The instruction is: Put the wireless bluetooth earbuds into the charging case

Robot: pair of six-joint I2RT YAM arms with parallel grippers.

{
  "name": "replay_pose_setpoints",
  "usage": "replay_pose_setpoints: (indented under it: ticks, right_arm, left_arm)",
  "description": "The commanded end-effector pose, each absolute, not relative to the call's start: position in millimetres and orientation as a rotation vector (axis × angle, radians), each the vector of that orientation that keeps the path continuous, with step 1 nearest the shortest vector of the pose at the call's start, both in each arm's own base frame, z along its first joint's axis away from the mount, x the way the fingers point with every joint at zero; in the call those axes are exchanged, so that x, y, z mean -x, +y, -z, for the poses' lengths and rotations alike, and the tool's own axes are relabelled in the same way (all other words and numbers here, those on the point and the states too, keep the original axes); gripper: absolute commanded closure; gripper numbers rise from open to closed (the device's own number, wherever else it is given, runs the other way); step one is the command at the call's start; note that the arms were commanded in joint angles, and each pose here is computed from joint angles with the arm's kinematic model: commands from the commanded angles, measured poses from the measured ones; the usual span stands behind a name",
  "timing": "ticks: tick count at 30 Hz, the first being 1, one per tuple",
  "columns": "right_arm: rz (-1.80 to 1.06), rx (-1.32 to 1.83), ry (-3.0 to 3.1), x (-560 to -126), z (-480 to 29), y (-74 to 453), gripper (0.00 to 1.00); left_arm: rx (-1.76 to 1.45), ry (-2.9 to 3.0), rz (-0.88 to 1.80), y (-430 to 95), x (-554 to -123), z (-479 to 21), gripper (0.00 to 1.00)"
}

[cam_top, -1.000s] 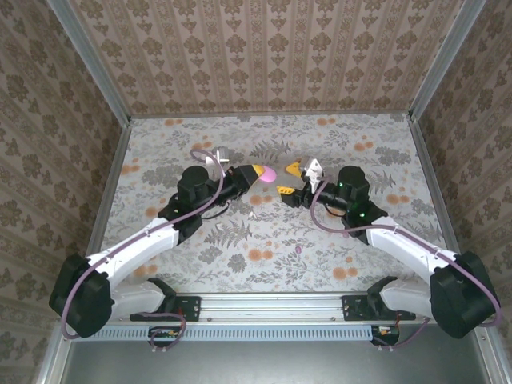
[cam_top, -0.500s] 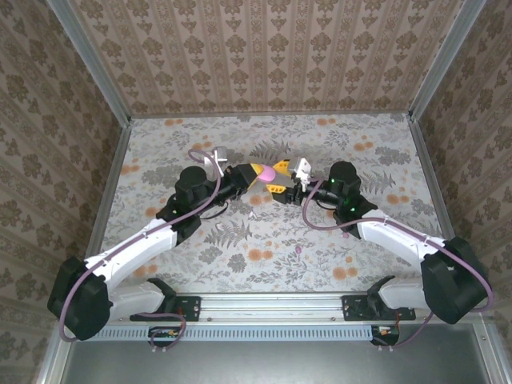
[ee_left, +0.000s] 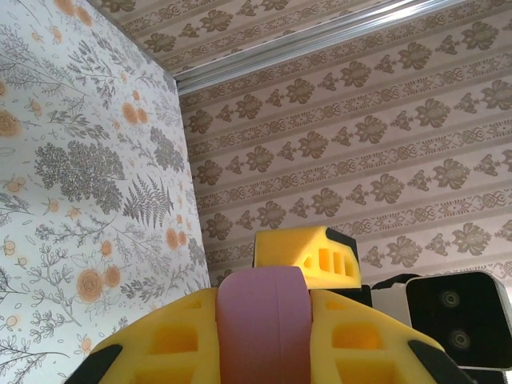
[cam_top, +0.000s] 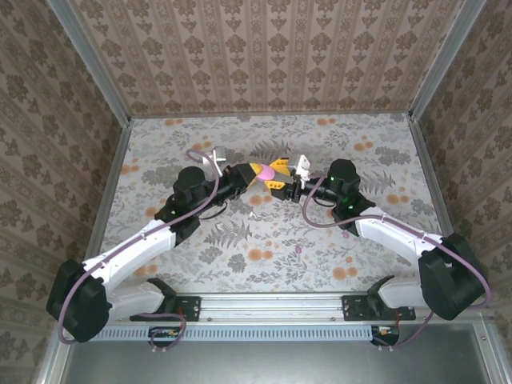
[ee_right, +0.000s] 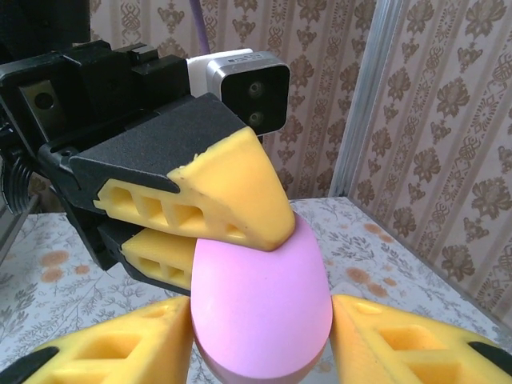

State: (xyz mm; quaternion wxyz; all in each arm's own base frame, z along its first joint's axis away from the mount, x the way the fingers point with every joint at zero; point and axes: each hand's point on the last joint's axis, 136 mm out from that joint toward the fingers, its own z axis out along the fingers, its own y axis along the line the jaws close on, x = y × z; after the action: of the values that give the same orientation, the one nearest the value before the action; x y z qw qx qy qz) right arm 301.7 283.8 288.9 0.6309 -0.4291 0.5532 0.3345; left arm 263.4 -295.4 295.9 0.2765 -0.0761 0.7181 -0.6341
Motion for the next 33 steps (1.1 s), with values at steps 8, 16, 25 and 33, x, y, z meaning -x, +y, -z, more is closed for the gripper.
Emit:
replay_pose_setpoints:
  ticks: [8, 16, 25, 33]
  right_arm:
    - [-0.793, 0.977, 1.221, -303.8, -307.7, 289.0, 0.51]
    - [-0.79, 0.954, 1.213, -306.8, -312.2, 289.1, 0.47]
    - [-0.801, 0.96, 1.208, -305.7, -312.9, 291.4, 0.47]
    - [-0.806, 0.95, 1.215, -306.1, -312.8, 290.8, 0.57]
  left_arm:
    - [0.168, 1.858, 1.737, -290.3, -257.7, -316.6, 0.95]
    - [0.163, 1.86, 1.739, -291.8, -258.4, -317.0, 0.95]
    - [0.16, 1.857, 1.745, -292.3, -258.1, -318.3, 0.95]
    - [0.152, 1.859, 1.739, -292.9, -258.2, -318.8, 0.94]
